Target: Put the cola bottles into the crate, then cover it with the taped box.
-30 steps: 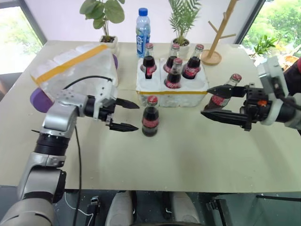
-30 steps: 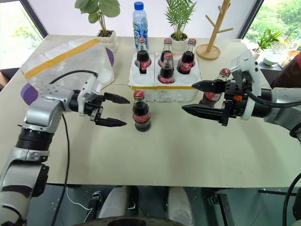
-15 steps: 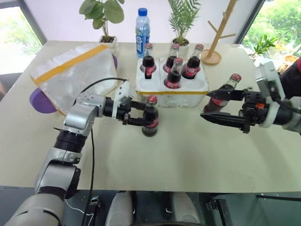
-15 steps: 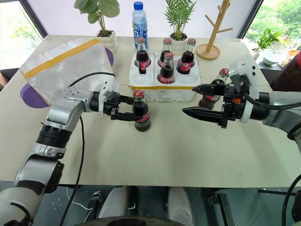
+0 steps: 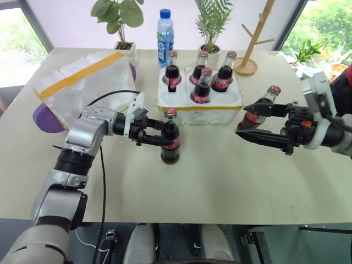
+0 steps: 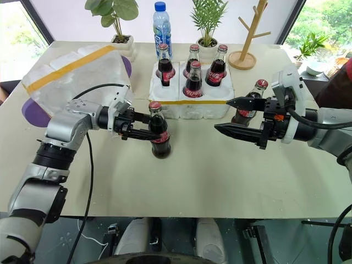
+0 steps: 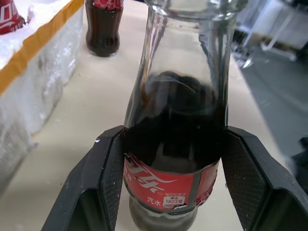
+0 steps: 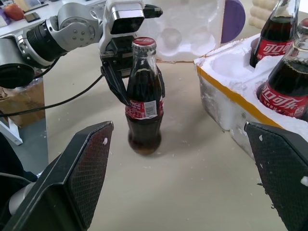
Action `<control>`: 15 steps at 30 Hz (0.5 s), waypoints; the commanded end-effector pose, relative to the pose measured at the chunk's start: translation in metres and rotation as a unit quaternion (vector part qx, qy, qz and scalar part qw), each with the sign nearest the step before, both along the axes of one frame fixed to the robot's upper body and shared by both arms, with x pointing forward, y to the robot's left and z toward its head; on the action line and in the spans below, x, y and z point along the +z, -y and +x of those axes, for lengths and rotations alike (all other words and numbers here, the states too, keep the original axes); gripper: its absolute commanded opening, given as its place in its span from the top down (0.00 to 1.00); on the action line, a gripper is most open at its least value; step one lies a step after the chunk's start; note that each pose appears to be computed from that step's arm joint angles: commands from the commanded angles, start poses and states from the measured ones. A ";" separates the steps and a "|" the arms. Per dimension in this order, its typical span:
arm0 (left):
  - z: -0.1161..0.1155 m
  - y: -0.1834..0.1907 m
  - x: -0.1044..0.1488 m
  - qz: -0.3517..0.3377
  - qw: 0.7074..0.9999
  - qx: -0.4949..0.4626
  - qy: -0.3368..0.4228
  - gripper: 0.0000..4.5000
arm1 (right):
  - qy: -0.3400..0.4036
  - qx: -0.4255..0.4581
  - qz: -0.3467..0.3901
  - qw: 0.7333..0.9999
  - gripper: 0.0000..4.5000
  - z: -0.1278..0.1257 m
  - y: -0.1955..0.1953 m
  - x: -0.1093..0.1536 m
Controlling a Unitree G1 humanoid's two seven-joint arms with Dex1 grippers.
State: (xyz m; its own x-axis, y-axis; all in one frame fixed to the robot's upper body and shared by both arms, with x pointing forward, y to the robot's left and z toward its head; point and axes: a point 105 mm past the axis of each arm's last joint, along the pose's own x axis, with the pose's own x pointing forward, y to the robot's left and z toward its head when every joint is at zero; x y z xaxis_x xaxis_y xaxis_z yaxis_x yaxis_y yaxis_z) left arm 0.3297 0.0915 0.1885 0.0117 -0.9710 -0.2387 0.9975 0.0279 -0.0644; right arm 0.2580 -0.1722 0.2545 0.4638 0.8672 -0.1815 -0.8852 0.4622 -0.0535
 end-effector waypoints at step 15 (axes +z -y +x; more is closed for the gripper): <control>0.088 -0.013 0.133 -0.150 0.960 0.185 0.147 0.48 | 0.026 0.004 0.008 1.000 0.00 0.000 -0.003 0.008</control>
State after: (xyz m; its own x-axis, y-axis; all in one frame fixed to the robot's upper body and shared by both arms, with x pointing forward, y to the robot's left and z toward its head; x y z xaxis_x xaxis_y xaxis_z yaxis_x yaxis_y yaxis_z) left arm 0.4211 0.1078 0.2921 0.4149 -0.9085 0.0505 0.9062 0.4175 0.0663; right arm 0.2594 -0.1710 0.2529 0.4641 0.8683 -0.1752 -0.8851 0.4623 -0.0533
